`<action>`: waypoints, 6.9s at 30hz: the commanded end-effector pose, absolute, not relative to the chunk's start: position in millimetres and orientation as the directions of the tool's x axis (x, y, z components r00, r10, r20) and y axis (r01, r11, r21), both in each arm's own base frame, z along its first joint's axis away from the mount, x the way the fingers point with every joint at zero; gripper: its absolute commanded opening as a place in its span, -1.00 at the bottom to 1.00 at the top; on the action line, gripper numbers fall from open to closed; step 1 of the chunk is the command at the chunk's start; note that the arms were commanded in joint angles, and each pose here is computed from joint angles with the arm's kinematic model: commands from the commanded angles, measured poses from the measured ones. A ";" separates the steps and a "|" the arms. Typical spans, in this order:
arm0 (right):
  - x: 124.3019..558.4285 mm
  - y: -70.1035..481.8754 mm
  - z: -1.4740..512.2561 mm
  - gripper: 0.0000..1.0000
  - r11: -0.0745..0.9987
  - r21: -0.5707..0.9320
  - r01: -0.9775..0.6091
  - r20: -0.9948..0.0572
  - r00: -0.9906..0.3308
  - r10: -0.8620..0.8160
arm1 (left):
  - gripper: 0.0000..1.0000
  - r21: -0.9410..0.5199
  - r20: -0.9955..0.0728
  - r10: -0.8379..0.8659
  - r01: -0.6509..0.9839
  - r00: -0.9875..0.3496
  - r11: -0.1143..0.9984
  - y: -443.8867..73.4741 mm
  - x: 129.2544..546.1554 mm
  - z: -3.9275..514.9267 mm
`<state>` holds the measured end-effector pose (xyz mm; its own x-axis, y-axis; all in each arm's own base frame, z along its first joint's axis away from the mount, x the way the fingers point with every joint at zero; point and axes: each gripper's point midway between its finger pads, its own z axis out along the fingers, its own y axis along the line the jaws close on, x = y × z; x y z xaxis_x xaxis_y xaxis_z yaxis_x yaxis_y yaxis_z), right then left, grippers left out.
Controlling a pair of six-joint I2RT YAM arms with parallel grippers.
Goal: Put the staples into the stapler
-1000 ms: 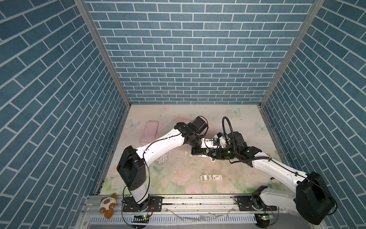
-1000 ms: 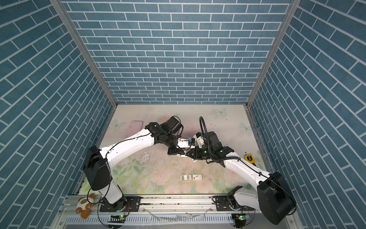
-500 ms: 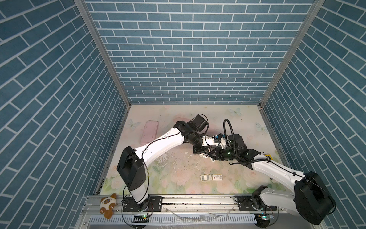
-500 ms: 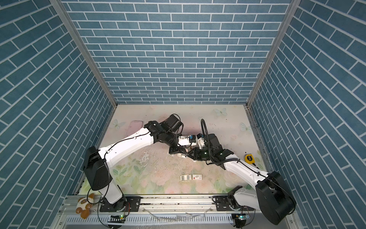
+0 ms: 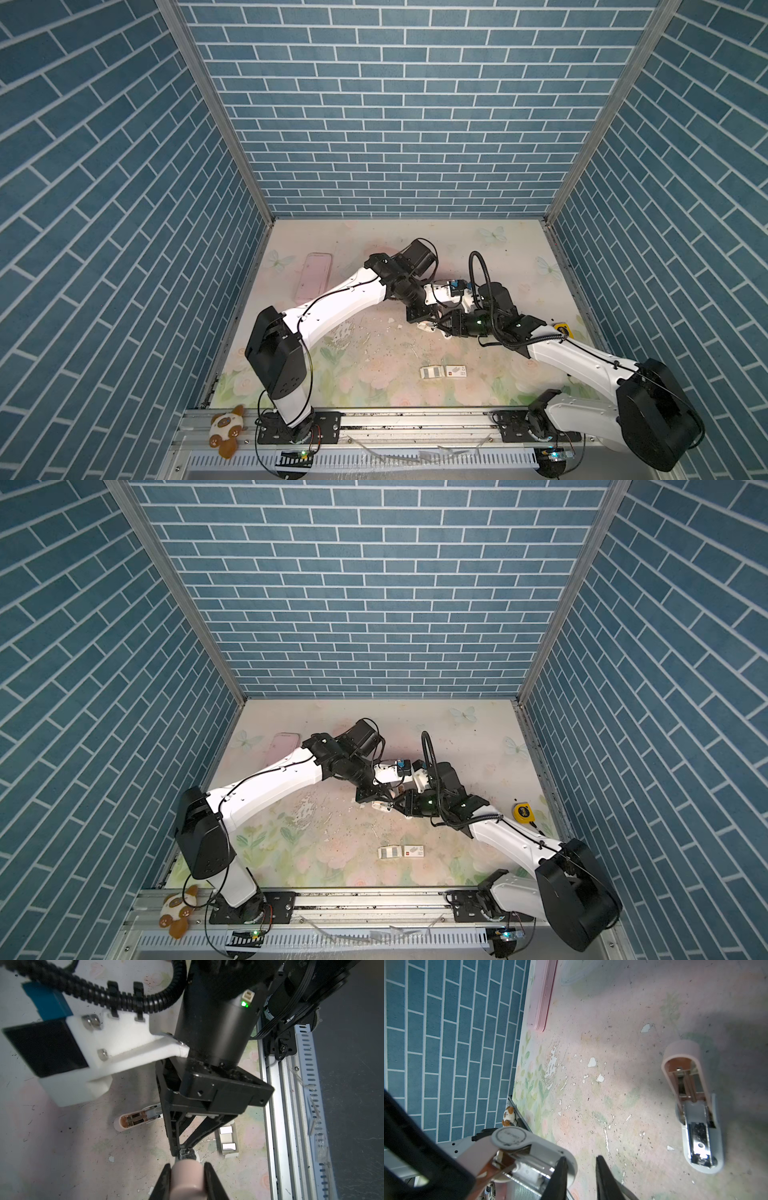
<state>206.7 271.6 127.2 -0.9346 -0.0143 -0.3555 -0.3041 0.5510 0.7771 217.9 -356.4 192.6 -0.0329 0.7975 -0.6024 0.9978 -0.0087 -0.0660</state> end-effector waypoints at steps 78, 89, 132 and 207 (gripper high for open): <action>162.0 262.2 206.4 0.04 0.310 0.735 -0.604 -0.635 -0.773 -0.001 | -0.94 -0.483 -0.727 0.596 0.871 -0.341 -0.092 -337.2 230.3 229.7; 178.5 285.9 225.6 0.08 0.258 0.713 -0.652 -0.668 -0.743 -0.032 | -0.90 -0.575 -0.713 0.579 0.802 -0.395 -0.160 -343.5 222.4 240.7; 193.2 309.9 213.8 -0.63 0.223 0.751 -0.622 -0.635 -0.772 -0.015 | -0.48 -0.624 -0.717 0.546 0.749 -0.434 -0.224 -348.7 215.9 258.2; 232.7 359.1 29.1 -0.32 0.852 0.115 -0.511 -0.399 -0.809 -0.432 | 0.50 -0.204 -0.769 0.357 0.733 -0.530 0.649 -171.5 367.2 236.4</action>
